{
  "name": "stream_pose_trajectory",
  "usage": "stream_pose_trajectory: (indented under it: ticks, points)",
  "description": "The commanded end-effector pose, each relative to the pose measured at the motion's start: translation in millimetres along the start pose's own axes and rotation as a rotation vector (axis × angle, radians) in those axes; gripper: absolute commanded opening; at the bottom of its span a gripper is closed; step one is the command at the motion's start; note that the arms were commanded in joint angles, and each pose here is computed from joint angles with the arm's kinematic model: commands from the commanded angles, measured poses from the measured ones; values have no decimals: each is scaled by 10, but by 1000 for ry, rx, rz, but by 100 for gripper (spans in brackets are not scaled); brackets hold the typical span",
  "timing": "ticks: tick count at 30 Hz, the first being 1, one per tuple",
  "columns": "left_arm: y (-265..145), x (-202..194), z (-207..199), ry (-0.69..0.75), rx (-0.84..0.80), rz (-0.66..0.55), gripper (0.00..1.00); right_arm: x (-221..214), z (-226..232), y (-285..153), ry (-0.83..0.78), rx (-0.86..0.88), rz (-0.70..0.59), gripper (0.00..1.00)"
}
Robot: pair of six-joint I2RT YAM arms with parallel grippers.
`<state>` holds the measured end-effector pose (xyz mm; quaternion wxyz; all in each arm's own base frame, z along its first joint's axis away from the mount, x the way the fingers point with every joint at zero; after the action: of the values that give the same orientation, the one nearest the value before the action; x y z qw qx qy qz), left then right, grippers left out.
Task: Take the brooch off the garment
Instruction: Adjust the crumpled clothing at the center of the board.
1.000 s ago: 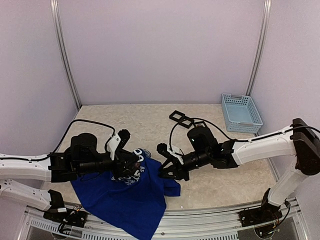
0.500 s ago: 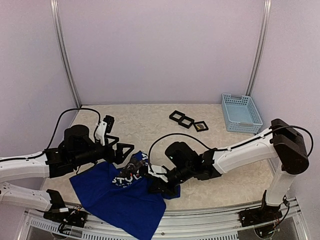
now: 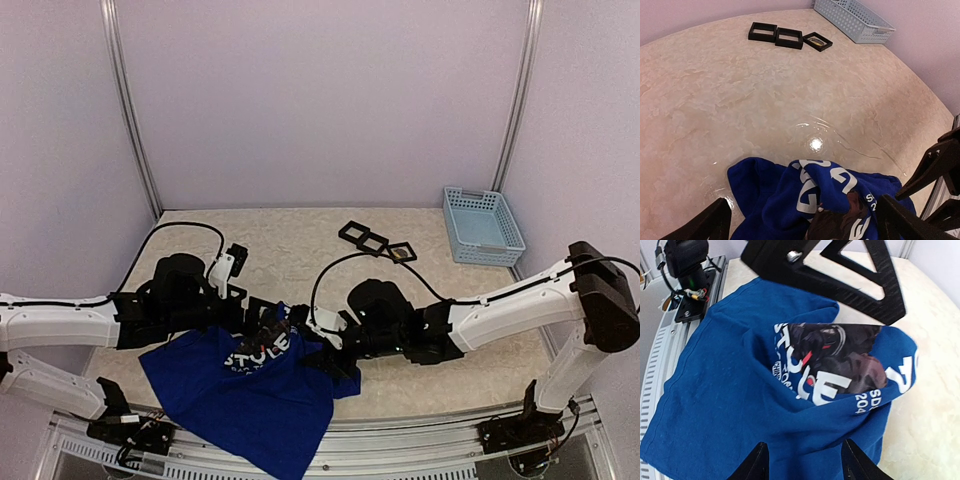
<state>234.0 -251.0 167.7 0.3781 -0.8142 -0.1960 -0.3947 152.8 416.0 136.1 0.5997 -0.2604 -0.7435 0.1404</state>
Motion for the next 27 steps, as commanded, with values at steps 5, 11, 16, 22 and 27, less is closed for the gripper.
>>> stream_pose_trajectory:
  ticks: [5, 11, 16, 22, 27]
  points:
    - [189, -13, -72, 30, -40, 44, 99, -52, -253, 21, 82, -185, 11, 54]
    - [342, -130, -258, 40, -175, 113, 64, -34, -392, -69, 82, -277, 30, 56]
    - [299, -263, -269, -49, -190, 163, 12, 10, -448, -201, 72, -317, 16, 60]
    - [-30, -666, -357, -155, -168, 218, 1, 96, -452, -286, 70, -315, -7, 61]
    - [-294, -1082, -265, -255, -118, 268, 0, 62, -345, -180, 36, -232, 18, 58]
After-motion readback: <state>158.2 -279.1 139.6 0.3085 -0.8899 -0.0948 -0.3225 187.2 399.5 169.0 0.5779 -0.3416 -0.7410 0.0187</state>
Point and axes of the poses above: each gripper's point midway between its finger pads, its own y axis out along the fingers, its own z axis along the line the jaws close on, x = y × z, the point moved 3 cm from there along -y, back along the fingers, and after that the axes turned 11 degrees about -y, right-handed, at the moved point
